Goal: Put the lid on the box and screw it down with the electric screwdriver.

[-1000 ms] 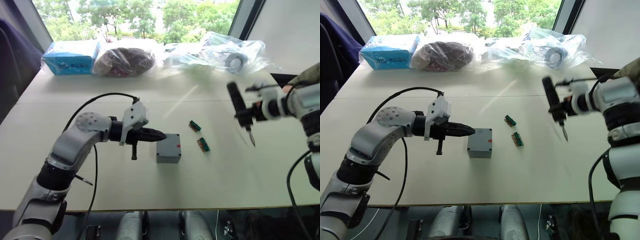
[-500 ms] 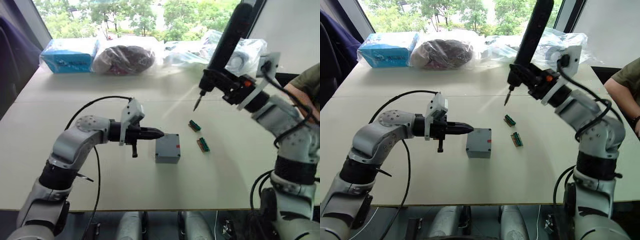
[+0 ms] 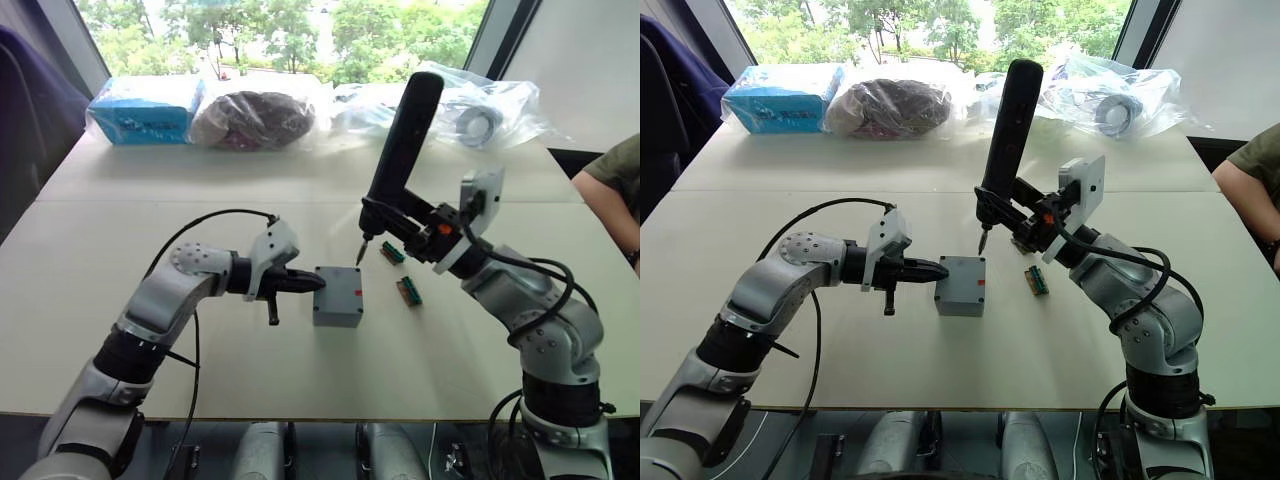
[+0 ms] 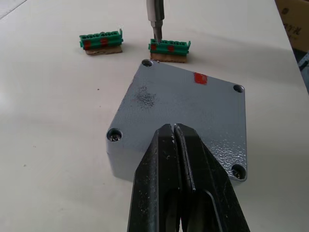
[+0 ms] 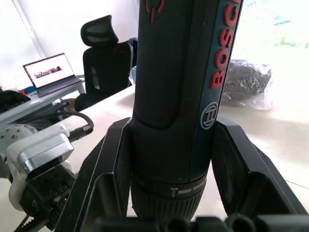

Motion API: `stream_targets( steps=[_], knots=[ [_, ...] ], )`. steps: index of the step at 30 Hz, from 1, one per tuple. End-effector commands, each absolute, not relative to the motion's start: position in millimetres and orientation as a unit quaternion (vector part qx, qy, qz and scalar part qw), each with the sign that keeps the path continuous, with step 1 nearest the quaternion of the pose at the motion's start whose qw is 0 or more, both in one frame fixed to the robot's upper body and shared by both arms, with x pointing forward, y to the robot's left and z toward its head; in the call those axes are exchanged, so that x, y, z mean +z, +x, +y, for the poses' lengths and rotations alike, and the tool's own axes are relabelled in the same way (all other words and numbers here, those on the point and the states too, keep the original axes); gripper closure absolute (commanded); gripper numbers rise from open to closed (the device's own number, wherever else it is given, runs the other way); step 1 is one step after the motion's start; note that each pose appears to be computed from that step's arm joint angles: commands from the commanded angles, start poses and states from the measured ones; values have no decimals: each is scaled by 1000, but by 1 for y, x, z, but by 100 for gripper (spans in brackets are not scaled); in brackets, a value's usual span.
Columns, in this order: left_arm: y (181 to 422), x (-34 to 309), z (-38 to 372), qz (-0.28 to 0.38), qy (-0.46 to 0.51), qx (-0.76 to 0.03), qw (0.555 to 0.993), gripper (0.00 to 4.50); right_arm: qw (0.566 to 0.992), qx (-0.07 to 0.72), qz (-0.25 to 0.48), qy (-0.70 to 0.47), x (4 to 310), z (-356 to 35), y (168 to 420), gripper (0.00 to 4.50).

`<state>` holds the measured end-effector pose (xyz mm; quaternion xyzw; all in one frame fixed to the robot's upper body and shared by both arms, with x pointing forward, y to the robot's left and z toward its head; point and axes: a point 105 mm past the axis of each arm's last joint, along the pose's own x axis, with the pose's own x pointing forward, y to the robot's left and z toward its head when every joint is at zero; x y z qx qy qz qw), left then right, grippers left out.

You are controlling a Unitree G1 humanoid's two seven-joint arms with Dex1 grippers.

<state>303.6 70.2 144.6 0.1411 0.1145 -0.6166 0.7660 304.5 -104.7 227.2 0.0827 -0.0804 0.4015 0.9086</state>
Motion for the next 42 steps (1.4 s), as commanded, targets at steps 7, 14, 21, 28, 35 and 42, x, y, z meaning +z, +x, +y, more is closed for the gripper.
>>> stream_targets(
  steps=[7, 14, 21, 28, 35, 42],
  knots=[
    [305, 151, 59, 92, 163, -627, 756, 450, 908, 395, -118, 71, 231, -100, 305, 269],
    [303, 143, 58, 101, 191, -636, 741, 450, 913, 386, -115, 62, 225, -101, 308, 269],
    [302, 126, 59, 112, 225, -637, 729, 450, 915, 384, -112, 59, 224, -104, 306, 269],
    [303, 130, 53, 100, 226, -636, 731, 450, 919, 377, -101, 55, 217, -110, 306, 269],
    [303, 129, 55, 106, 221, -636, 732, 450, 920, 366, -111, 83, 222, -115, 309, 269],
    [303, 129, 57, 109, 222, -634, 732, 450, 921, 362, -113, 94, 224, -118, 309, 269]
  ],
)
